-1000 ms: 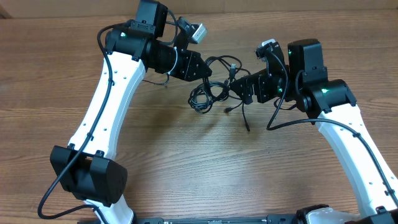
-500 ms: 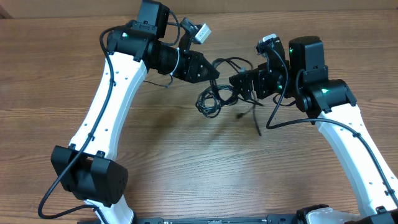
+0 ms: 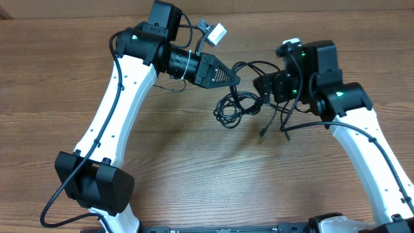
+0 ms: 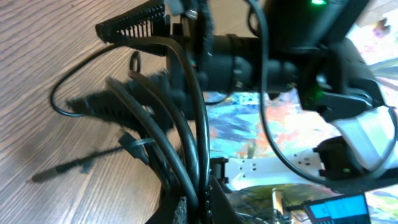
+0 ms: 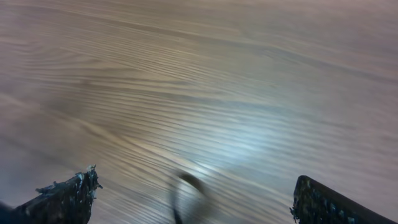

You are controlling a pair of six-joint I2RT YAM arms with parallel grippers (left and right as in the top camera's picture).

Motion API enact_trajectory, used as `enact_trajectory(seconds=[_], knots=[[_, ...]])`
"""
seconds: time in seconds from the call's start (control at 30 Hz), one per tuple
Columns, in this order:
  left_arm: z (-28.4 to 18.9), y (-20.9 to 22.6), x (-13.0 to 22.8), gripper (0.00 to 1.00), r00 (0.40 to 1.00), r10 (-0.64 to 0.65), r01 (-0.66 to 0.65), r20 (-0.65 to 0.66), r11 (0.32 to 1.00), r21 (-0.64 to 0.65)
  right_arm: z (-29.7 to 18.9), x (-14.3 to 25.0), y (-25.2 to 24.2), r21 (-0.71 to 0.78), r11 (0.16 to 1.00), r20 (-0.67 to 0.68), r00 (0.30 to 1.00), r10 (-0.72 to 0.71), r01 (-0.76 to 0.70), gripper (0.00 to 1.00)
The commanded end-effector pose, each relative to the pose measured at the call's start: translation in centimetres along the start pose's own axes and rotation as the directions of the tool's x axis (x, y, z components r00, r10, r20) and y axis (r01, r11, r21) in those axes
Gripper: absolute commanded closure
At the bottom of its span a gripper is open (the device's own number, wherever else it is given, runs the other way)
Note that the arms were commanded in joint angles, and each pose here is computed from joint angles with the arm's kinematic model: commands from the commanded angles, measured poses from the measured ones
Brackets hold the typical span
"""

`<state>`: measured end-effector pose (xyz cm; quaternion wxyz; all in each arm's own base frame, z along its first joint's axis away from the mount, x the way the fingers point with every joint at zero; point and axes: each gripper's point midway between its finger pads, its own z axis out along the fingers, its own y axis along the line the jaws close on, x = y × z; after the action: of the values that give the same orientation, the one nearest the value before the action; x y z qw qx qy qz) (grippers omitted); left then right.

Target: Untangle cables

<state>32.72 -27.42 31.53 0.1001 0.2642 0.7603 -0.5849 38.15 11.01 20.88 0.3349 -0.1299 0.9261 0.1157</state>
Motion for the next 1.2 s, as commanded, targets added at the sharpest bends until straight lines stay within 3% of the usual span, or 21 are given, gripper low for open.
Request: enact_trajectory(seconds=[0.0, 0.4, 0.77, 0.93, 1.07, 1.17], knots=[[-1.7, -3.0, -0.6, 0.96, 0.998, 0.039, -0.042, 0.046, 0.996, 0.072, -0.9, -0.5, -4.7, 0.162, 0.985, 0.015, 0.999, 0.051, -0.052, 0.0], [-3.9, -1.8, -1.3, 0.96, 0.995, 0.016, -0.021, 0.096, 0.999, 0.043, -3.1, 1.8, -12.3, 0.274, 0.936, 0.01, 0.974, 0.227, -0.221, 0.0], [-4.2, -1.5, -1.5, 0.96, 0.994, 0.025, -0.028, 0.104, 0.999, 0.033, -3.2, 1.7, -12.7, 0.27, 0.935, 0.018, 0.972, 0.233, -0.229, 0.0], [-4.2, -0.6, -1.5, 0.96, 0.994, 0.024, -0.022, 0.102, 1.0, -0.019, -2.7, 1.1, -10.0, 0.111, 0.966, 0.016, 0.972, 0.233, -0.233, 0.0], [-4.2, 0.2, -1.4, 0.96, 0.995, 0.02, -0.013, 0.1, 0.998, -0.069, -2.8, 0.1, -5.7, -0.146, 0.98, 0.031, 0.99, 0.14, -0.134, 0.0], [-4.3, 1.1, -1.4, 0.96, 0.995, 0.02, -0.008, 0.097, 0.993, -0.121, -3.6, -0.5, -2.6, -0.325, 0.944, 0.068, 0.994, 0.081, -0.055, 0.0]])
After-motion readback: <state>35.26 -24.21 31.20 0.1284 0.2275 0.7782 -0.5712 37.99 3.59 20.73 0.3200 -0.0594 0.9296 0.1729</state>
